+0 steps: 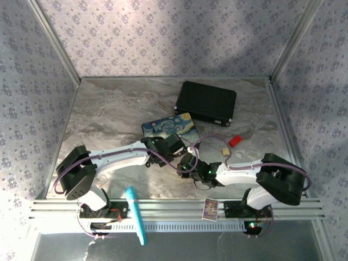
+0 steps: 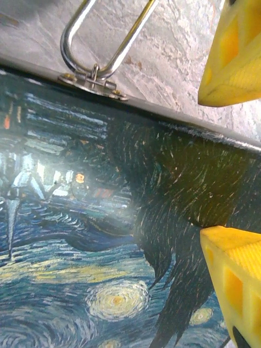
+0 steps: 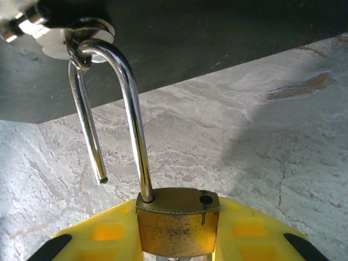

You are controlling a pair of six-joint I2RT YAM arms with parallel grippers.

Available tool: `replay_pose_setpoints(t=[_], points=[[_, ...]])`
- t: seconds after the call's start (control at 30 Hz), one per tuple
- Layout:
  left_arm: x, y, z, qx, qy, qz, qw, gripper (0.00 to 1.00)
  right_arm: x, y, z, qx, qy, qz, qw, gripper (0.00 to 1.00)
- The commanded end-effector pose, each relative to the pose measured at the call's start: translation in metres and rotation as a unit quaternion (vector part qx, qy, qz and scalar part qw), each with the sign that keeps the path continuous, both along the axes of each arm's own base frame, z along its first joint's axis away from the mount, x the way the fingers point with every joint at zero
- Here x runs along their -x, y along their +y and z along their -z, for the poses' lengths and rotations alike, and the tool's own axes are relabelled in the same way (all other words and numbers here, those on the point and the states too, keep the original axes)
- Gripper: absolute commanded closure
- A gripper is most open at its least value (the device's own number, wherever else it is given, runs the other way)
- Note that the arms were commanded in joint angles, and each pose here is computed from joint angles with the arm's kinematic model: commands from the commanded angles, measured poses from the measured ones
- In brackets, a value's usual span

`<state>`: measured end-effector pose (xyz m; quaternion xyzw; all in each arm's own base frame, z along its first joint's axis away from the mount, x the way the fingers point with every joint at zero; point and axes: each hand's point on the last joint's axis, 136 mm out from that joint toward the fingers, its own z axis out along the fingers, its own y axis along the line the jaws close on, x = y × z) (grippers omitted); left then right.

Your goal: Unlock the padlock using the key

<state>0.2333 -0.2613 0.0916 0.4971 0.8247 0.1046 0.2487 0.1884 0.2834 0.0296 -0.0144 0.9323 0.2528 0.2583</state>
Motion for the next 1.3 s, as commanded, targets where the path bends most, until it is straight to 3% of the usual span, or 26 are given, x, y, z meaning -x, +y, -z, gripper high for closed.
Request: replay_pose_setpoints(t=[0.0, 0.07, 0.13, 0.17, 0.3, 0.63, 1.27], points=[[0.019, 0.000, 0.023, -0.007, 0.068, 0.022, 0.997, 0.46, -0.006, -0.006, 0.004, -0.023, 0.002, 0.045, 0.999, 0.91], [0.024, 0.001, 0.031, -0.009, 0.083, 0.019, 0.996, 0.53, -0.008, -0.002, 0.005, -0.048, 0.004, 0.059, 0.997, 0.92], [0.026, 0.005, 0.037, -0.021, 0.090, 0.015, 0.996, 0.74, -0.012, 0.003, 0.004, -0.073, 0.003, 0.071, 0.995, 0.94], [0.027, 0.007, 0.040, -0.029, 0.093, 0.016, 0.995, 0.77, -0.013, 0.005, 0.004, -0.081, 0.002, 0.072, 0.994, 0.94], [0.029, 0.016, 0.049, -0.053, 0.085, 0.015, 0.995, 0.77, -0.018, 0.018, 0.000, -0.094, -0.001, 0.069, 0.993, 0.94], [0.039, 0.016, 0.059, -0.042, 0.109, 0.023, 0.993, 0.77, -0.031, 0.027, -0.004, -0.180, -0.004, 0.116, 0.977, 0.95], [0.049, 0.017, 0.062, -0.069, 0.118, 0.036, 0.990, 0.76, -0.051, 0.022, -0.012, -0.260, -0.017, 0.189, 0.947, 0.97]])
